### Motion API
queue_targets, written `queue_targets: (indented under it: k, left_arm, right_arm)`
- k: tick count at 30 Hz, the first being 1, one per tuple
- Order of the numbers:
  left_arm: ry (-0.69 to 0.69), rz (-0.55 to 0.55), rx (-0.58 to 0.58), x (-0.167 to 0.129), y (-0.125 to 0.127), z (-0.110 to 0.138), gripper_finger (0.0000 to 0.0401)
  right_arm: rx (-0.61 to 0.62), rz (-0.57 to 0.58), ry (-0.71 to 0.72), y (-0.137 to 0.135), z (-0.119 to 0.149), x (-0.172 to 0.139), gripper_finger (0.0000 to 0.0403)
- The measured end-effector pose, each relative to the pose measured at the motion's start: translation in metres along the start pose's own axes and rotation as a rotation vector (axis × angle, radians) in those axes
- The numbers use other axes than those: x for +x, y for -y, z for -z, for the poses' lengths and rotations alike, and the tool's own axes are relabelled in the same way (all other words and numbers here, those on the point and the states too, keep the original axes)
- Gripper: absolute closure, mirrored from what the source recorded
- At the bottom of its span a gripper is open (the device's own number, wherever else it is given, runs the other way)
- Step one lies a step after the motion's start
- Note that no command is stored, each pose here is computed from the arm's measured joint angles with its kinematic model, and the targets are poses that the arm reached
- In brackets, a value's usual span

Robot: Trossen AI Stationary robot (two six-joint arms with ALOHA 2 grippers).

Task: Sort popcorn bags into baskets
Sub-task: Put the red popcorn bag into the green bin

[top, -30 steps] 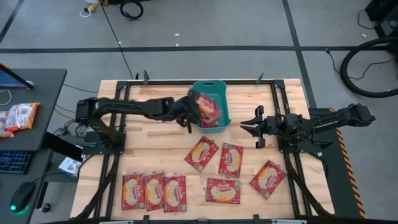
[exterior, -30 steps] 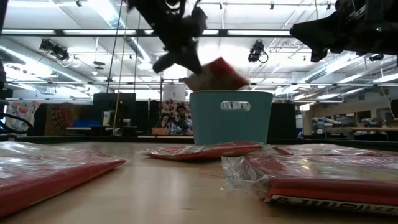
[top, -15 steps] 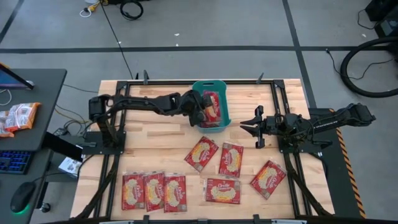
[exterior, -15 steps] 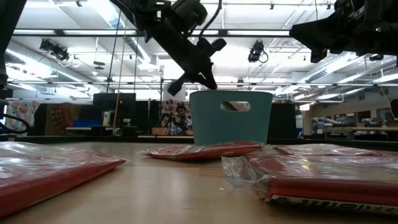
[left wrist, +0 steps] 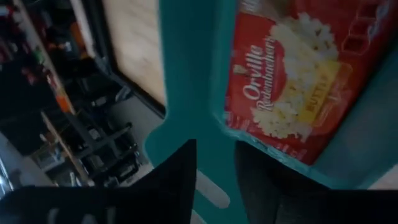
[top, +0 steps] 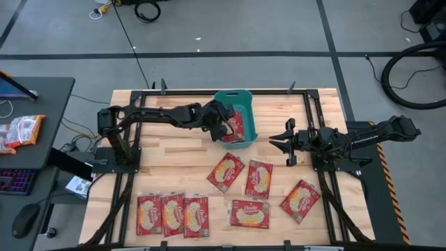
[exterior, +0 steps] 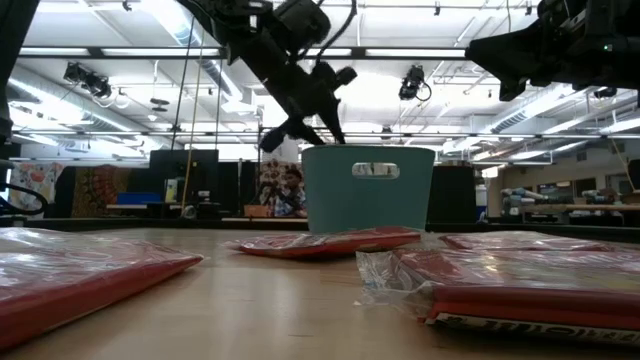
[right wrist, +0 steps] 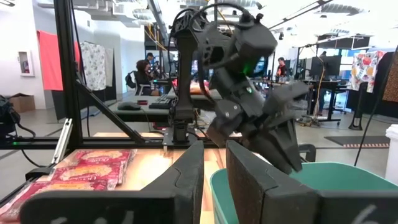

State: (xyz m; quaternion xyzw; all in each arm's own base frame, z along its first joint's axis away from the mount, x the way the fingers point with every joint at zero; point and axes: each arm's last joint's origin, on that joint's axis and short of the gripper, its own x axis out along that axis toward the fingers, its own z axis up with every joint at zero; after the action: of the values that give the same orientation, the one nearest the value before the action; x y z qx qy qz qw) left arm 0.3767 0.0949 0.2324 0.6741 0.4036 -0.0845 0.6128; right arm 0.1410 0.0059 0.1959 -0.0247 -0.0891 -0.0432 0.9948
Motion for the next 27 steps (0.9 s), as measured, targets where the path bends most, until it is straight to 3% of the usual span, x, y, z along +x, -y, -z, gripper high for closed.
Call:
queue_targets:
  k: [5, 10, 15, 18, 20, 27]
  left_arm:
    - [0.052, -0.074, -0.198, -0.027, -0.014, -0.006, 0.0274]
    - [0.23, -0.103, -0.46, -0.054, -0.025, -0.02, 0.0274]
    - [0.364, 0.007, -0.791, -0.061, -0.022, -0.046, 0.0274]
    - [0.381, 0.11, -0.923, -0.058, -0.013, -0.067, 0.0274]
    - [0.395, 0.153, -0.959, -0.058, -0.008, -0.083, 0.0274]
    - [0.375, 0.26, -0.91, -0.055, 0.014, -0.131, 0.0274]
  right_arm:
    - [0.015, -0.014, 0.001, 0.0, 0.0, 0.0, 0.033]
    - [0.015, -0.016, 0.001, 0.0, 0.0, 0.0, 0.033]
    - [0.014, -0.016, 0.001, 0.0, 0.0, 0.0, 0.033]
    - [0.014, -0.016, 0.001, 0.0, 0.0, 0.0, 0.033]
    - [0.015, -0.016, 0.001, 0.0, 0.0, 0.0, 0.033]
    - [0.013, -0.015, 0.023, 0.0, -0.002, 0.0, 0.033]
